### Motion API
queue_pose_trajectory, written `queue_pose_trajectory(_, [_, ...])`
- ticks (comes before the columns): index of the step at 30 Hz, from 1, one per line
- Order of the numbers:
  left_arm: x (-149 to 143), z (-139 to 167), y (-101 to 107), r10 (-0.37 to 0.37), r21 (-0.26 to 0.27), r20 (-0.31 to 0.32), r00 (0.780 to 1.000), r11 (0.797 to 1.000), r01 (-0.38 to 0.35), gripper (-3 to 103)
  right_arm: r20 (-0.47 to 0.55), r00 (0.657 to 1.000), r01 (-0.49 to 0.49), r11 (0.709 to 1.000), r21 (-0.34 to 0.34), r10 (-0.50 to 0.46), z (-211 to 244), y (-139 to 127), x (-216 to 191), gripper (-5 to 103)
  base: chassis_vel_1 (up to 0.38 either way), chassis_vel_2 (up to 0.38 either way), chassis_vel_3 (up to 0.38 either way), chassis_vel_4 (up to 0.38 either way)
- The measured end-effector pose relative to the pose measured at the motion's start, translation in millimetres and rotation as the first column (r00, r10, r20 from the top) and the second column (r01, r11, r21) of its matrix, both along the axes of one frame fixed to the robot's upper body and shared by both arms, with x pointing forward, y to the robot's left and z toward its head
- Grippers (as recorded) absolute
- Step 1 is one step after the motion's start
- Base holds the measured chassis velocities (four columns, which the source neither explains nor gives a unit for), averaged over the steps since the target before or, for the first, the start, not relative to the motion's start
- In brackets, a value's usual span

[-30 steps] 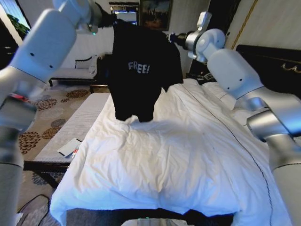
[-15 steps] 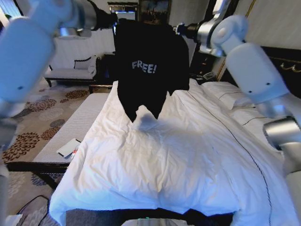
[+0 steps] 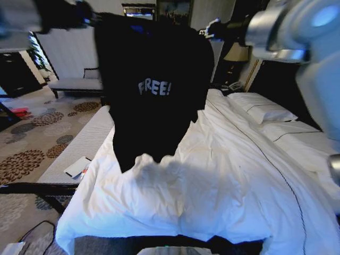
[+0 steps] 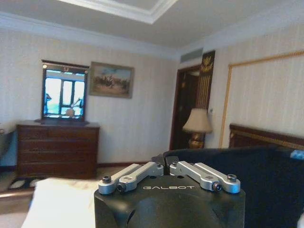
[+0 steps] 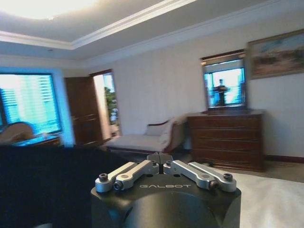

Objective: Fold the clothes on the bed.

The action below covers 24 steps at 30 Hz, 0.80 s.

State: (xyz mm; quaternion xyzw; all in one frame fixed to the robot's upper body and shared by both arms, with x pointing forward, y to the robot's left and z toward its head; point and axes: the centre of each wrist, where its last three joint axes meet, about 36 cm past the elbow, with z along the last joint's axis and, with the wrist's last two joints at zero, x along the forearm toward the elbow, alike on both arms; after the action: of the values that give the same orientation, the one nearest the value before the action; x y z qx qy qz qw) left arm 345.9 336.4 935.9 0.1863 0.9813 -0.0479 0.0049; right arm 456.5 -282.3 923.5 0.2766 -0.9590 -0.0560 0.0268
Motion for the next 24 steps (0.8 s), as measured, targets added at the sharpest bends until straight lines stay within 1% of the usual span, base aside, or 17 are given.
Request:
queue_pose_trajectory(2, [-15,-11,4,0.007,0.025,-0.006,1.000,1.000,-0.007,0,-0.001,1.000,0.013,1.000,-0.006,-0.013,-5,-10,-22,0,0.000,0.000,0.000,0.000])
queue_pose_trajectory(3, [-15,-11,4,0.007,0.025,-0.006,1.000,1.000,-0.007,0,-0.001,1.000,0.013,1.000,-0.006,-0.013,-5,-10,-22,0,0.000,0.000,0.000,0.000])
queue_pose_trajectory(4, [-21,-16,3,0.010,0.038,-0.013,1.000,0.999,-0.009,0,0.001,1.000,0.016,1.000,-0.010,-0.016,-8,-13,-34,0,0.000,0.000,0.000,0.000])
queue_pose_trajectory(7, [-37,-27,-4,0.005,0.075,-0.028,1.000,0.997,-0.003,0,0.006,1.000,0.023,0.999,-0.030,-0.023,-18,-23,-72,0,0.000,0.000,0.000,0.000])
queue_pose_trajectory(8, [-37,-27,-4,0.005,0.075,-0.028,1.000,0.997,-0.003,0,0.006,1.000,0.023,0.999,-0.030,-0.023,-18,-23,-72,0,0.000,0.000,0.000,0.000])
queue_pose_trajectory(10, [-45,-30,-9,-0.005,0.089,-0.036,0.999,0.996,0.008,0,0.006,0.999,0.034,0.999,-0.039,-0.034,-23,-28,-92,0,0.000,0.000,0.000,0.000])
queue_pose_trajectory(12, [-52,-32,-13,-0.007,0.098,-0.048,0.999,0.995,0.012,0,-0.017,0.999,0.045,0.998,-0.054,-0.046,-34,-32,-104,0,0.000,0.000,0.000,0.000])
queue_pose_trajectory(13, [-52,-32,-13,-0.007,0.098,-0.048,0.999,0.995,0.012,0,-0.017,0.999,0.045,0.998,-0.054,-0.046,-34,-32,-104,0,0.000,0.000,0.000,0.000])
queue_pose_trajectory(17, [-66,-30,-17,0.019,0.114,-0.073,0.997,0.993,-0.011,0,-0.061,0.996,0.055,0.994,-0.091,-0.061,-52,-30,-112,0,0.000,0.000,0.000,0.000])
queue_pose_trajectory(18, [-66,-30,-17,0.019,0.114,-0.073,0.997,0.993,-0.011,0,-0.061,0.996,0.055,0.994,-0.091,-0.061,-52,-30,-112,0,0.000,0.000,0.000,0.000])
queue_pose_trajectory(21, [-81,-26,-20,0.028,0.125,-0.070,0.997,0.992,-0.019,0,-0.063,0.997,0.045,0.995,-0.091,-0.051,-54,-26,-113,0,0.000,0.000,0.000,0.000])
queue_pose_trajectory(24, [-87,-23,-20,0.035,0.128,-0.068,0.997,0.991,-0.026,0,-0.057,0.998,0.036,0.996,-0.087,-0.041,-50,-25,-115,0,0.000,0.000,0.000,0.000])
